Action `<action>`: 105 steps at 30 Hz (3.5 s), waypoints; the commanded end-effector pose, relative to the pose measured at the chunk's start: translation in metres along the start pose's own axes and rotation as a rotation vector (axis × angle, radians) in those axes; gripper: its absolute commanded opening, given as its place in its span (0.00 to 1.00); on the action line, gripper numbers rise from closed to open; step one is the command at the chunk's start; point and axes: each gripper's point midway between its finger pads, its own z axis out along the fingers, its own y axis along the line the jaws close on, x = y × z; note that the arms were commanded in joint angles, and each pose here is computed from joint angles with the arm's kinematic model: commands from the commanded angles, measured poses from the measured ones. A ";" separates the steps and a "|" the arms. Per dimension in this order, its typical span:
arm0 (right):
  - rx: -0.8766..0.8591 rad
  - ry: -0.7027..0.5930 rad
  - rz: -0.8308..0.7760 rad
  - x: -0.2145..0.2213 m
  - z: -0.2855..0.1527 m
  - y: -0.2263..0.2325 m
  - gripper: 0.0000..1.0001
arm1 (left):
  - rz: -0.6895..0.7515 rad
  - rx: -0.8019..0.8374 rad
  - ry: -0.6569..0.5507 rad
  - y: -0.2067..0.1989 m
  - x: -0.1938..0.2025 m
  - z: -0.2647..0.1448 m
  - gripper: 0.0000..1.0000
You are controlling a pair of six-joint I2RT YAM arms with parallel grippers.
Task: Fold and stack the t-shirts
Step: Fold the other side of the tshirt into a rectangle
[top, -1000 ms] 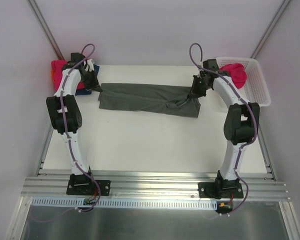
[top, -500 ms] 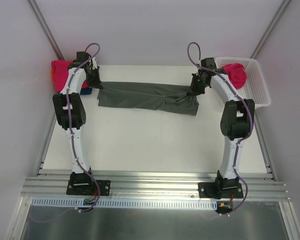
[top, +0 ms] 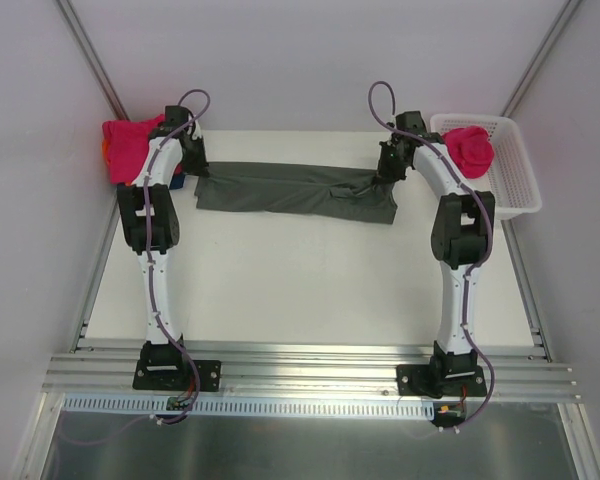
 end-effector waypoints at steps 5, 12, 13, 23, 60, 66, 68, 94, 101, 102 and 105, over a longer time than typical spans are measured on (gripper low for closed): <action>-0.007 -0.058 -0.054 -0.020 0.001 0.017 0.01 | -0.004 -0.072 -0.100 0.005 -0.030 -0.006 0.00; -0.005 -0.064 -0.067 -0.023 0.009 0.019 0.01 | -0.010 -0.111 -0.099 0.010 -0.028 -0.005 0.00; -0.003 -0.070 -0.071 -0.025 0.008 0.020 0.01 | -0.015 -0.117 -0.097 0.012 -0.027 -0.005 0.00; 0.031 -0.127 -0.099 -0.040 -0.014 0.023 0.90 | -0.018 -0.184 -0.122 0.012 -0.031 -0.027 0.99; -0.278 0.165 -0.032 0.075 -0.003 0.149 0.82 | -0.147 0.252 0.199 -0.071 0.061 0.005 0.41; -0.225 0.172 -0.039 0.075 0.019 0.134 0.82 | -0.163 0.246 0.218 -0.069 0.067 0.011 0.44; -0.210 0.158 -0.043 0.068 0.023 0.128 0.83 | -0.168 0.249 0.225 -0.069 0.069 0.011 0.44; -0.199 0.023 -0.033 0.015 0.011 0.116 0.84 | -0.128 0.234 0.249 -0.077 0.084 0.004 0.44; -0.174 -0.011 -0.057 0.003 0.020 0.111 0.84 | -0.129 0.234 0.257 -0.077 0.087 0.002 0.44; -0.167 -0.018 -0.062 0.001 0.022 0.109 0.84 | -0.130 0.235 0.258 -0.077 0.087 0.002 0.44; -0.151 -0.045 -0.078 -0.008 0.026 0.107 0.84 | -0.128 0.233 0.259 -0.076 0.087 0.000 0.44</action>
